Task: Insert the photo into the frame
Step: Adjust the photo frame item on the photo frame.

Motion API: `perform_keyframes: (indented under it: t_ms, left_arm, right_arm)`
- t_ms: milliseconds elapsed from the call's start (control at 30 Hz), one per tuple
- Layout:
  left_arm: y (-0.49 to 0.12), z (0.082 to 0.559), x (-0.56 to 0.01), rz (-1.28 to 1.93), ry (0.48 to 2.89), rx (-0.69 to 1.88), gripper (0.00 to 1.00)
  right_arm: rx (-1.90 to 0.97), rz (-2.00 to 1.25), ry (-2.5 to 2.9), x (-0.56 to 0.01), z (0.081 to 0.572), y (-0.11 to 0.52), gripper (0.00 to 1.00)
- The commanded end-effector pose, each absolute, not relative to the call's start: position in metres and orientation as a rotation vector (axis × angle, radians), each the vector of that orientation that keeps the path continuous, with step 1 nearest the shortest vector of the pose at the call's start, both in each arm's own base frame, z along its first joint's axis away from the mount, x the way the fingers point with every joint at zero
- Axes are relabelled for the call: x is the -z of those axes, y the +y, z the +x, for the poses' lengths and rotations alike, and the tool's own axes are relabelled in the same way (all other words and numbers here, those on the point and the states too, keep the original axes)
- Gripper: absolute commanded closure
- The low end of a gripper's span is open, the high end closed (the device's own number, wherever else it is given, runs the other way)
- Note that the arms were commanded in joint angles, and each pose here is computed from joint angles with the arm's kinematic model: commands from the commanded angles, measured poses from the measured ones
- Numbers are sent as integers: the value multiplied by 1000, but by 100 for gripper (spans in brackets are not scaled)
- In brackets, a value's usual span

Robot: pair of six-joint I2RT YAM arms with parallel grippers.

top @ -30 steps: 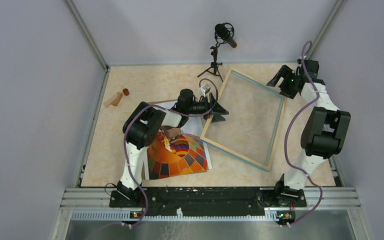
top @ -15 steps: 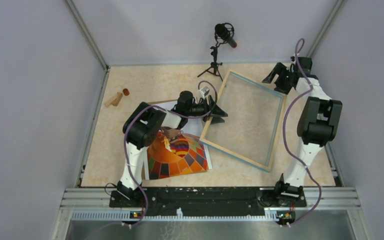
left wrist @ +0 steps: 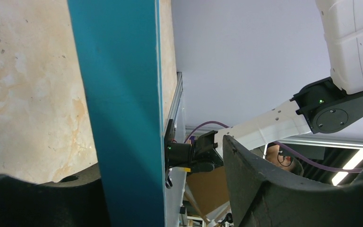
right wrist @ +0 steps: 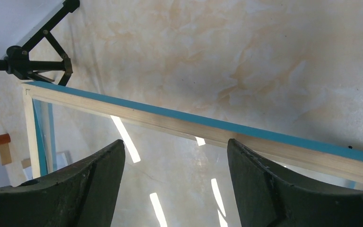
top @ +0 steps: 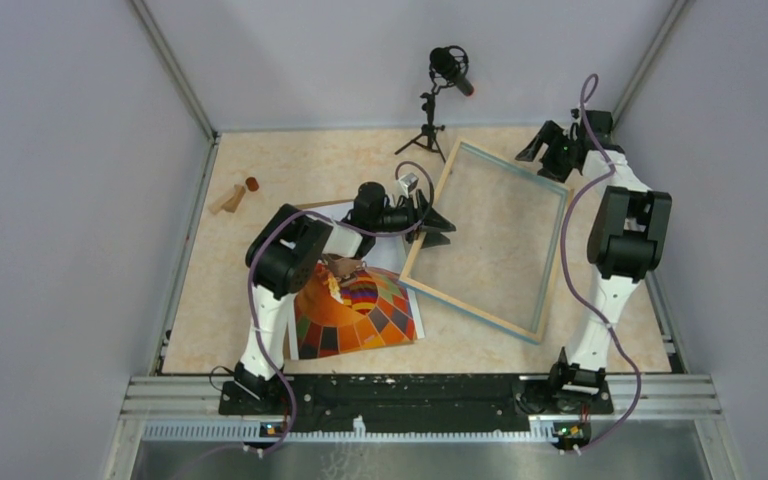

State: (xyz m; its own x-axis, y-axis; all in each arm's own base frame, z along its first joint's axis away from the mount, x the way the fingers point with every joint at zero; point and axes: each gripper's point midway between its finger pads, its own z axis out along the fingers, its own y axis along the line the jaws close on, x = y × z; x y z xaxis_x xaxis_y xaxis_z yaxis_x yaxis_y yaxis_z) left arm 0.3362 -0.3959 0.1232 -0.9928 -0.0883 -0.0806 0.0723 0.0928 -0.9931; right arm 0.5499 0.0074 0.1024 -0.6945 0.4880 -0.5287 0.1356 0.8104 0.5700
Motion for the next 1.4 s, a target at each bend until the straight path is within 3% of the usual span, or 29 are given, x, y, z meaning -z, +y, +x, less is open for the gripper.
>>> perform_keyframes:
  t_ms: [0, 667, 1367]
  left_arm:
    - [-395, 336, -160, 144, 2043, 2088, 46]
    - [-394, 337, -157, 130, 2045, 2091, 49]
    - [-395, 341, -150, 119, 2054, 2068, 51]
  right_arm:
    - [-677, 421, 2247, -114, 565, 12, 23]
    - [-692, 425, 2275, -98, 567, 16, 24]
    - [-721, 448, 2420, -81, 514, 34, 25]
